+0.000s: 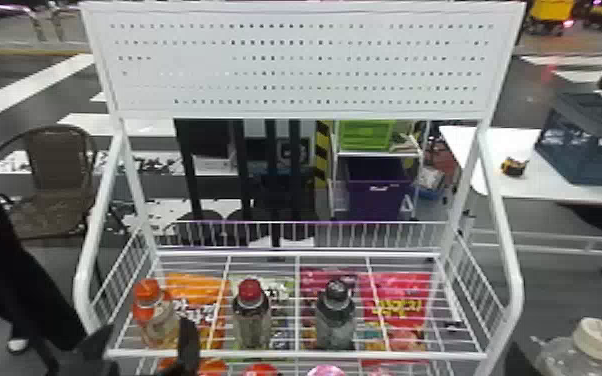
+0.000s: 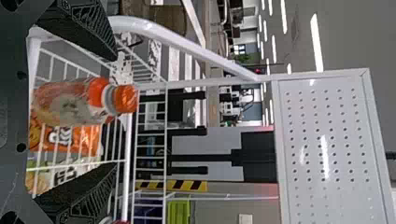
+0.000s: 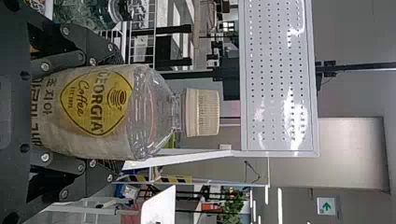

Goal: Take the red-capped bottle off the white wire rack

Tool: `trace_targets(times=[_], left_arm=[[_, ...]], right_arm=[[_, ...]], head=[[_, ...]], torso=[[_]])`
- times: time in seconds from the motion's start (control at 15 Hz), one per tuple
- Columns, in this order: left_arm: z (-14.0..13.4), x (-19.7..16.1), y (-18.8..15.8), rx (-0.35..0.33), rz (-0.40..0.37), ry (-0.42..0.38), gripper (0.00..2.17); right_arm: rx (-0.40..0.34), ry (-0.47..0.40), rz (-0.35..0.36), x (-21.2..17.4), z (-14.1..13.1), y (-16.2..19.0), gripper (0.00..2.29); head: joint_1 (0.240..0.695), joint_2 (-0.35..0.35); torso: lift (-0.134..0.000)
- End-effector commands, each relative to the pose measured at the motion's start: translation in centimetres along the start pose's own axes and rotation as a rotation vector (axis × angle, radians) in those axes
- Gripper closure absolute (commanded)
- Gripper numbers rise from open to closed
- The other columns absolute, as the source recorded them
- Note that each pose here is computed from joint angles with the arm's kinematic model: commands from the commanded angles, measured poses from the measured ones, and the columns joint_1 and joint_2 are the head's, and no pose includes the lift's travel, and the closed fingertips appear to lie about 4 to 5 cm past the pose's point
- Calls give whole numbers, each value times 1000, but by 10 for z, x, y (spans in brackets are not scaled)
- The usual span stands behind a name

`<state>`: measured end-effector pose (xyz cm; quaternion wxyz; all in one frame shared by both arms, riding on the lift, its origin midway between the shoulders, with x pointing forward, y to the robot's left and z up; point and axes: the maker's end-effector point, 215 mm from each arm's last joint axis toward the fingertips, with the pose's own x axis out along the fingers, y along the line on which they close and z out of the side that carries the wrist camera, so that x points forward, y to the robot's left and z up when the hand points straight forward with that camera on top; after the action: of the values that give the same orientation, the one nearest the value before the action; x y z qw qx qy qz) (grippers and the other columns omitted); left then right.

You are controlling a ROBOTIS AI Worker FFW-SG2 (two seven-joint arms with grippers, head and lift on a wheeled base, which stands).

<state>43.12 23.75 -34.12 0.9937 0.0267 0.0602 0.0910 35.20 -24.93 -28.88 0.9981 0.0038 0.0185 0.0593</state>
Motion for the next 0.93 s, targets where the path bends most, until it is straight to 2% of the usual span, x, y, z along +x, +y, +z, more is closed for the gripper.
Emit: trace_targets(times=[0.0, 0.27, 0.53, 0.87], left_arm=[[-35, -12, -33, -7, -54, 15, 83], [-65, -14, -85, -25, -131, 14, 83], [-66, 1, -129, -24, -203, -12, 83], [-73, 36, -150, 8, -227, -11, 83]], right_arm=[[0, 3, 0, 1, -3, -1, 1426], [3, 6, 1, 1, -6, 0, 1426], [6, -13, 0, -4, -2, -2, 1426], [-1, -20, -5, -8, -1, -4, 1426]], head=[[499, 0], [499, 0], [499, 0], [499, 0]], torso=[[0], [0], [0], [0]])
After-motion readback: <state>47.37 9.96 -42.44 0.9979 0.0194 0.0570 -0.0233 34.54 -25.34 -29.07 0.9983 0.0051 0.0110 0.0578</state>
